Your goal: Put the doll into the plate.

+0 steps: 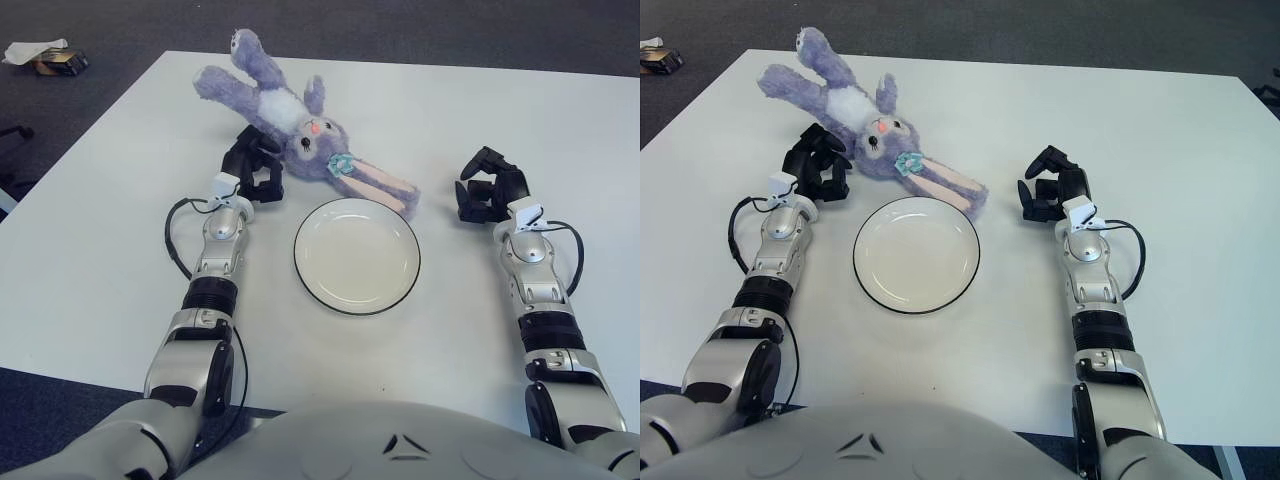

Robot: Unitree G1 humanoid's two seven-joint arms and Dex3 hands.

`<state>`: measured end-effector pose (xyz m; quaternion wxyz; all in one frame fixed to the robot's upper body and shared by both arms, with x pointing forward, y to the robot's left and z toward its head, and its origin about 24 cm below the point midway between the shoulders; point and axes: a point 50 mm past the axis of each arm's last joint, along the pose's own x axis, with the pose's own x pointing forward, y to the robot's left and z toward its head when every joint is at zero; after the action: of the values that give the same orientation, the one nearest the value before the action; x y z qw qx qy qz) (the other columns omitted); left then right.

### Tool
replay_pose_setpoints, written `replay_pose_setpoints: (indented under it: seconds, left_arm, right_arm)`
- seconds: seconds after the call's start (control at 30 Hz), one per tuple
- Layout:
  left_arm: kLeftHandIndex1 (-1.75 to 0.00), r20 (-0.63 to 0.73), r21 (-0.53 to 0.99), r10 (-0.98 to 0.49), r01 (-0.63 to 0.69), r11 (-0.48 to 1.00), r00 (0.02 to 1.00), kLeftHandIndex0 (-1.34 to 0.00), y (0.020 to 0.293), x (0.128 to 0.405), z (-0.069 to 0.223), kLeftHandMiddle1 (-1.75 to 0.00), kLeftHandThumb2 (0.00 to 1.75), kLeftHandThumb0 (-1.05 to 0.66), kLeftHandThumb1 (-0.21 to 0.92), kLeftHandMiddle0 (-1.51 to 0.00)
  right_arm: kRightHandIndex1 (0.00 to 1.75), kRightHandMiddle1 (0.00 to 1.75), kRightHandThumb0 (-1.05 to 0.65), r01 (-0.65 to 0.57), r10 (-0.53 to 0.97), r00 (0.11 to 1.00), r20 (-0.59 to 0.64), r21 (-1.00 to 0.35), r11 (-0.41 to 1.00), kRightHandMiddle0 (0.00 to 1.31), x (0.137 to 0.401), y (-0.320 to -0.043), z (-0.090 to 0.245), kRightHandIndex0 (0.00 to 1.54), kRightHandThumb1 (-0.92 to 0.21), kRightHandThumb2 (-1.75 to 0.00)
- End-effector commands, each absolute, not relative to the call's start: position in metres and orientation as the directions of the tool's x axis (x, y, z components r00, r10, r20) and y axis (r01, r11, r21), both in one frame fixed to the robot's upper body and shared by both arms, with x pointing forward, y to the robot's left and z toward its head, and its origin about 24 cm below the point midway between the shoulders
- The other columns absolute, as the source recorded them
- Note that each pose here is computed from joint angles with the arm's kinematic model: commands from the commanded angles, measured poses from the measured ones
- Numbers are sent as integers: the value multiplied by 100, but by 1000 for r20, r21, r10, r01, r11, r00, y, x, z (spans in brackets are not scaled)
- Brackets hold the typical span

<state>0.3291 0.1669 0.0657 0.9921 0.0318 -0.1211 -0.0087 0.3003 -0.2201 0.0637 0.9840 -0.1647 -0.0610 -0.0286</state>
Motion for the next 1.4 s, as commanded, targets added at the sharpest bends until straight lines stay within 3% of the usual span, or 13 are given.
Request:
replay_pose_setpoints:
  seconds: [0.0, 0.3, 0.37, 0.5, 0.73, 1.07, 1.37]
  left_arm:
    - [-175, 204, 89, -27, 9, 996, 979, -49, 170, 322, 52, -175, 133, -1, 31, -51]
    - [-175, 299, 151, -65, 20, 988, 952, -49, 169, 319, 57, -175, 133, -1, 32, -50]
    - [-175, 321, 174, -69, 13, 985, 945, -39, 168, 317, 59, -163, 125, -1, 35, -62]
    - [-175, 361, 210, -74, -4, 978, 930, -31, 166, 315, 63, -153, 112, -1, 44, -63]
    - [-175, 404, 295, -90, -37, 955, 910, -22, 165, 312, 67, -156, 100, 0, 54, -56]
    - [-175, 457, 311, -118, -34, 950, 882, -17, 161, 306, 74, -161, 95, 0, 60, -50]
    - [-175, 534, 357, -129, -84, 930, 836, -18, 160, 293, 84, -163, 77, 0, 74, -31]
  right_arm:
    - [175, 175, -47, 43, -53, 998, -24, -323, 945, 57, 289, -224, 32, 134, -37, -125]
    - [175, 175, -47, 40, -52, 998, -28, -327, 944, 58, 289, -223, 33, 130, -36, -126]
    - [175, 175, -47, 38, -51, 998, -30, -327, 944, 58, 289, -223, 33, 129, -36, -127]
    - [175, 175, -47, 32, -45, 998, -34, -319, 947, 59, 289, -223, 32, 129, -35, -127]
    - [175, 175, -47, 25, -35, 999, -28, -305, 952, 58, 290, -221, 33, 129, -36, -126]
    - [175, 175, -46, 16, -28, 999, -33, -323, 946, 56, 290, -222, 32, 125, -38, -124]
    - [175, 175, -47, 27, -37, 999, -21, -363, 931, 60, 290, -222, 33, 125, -34, -129]
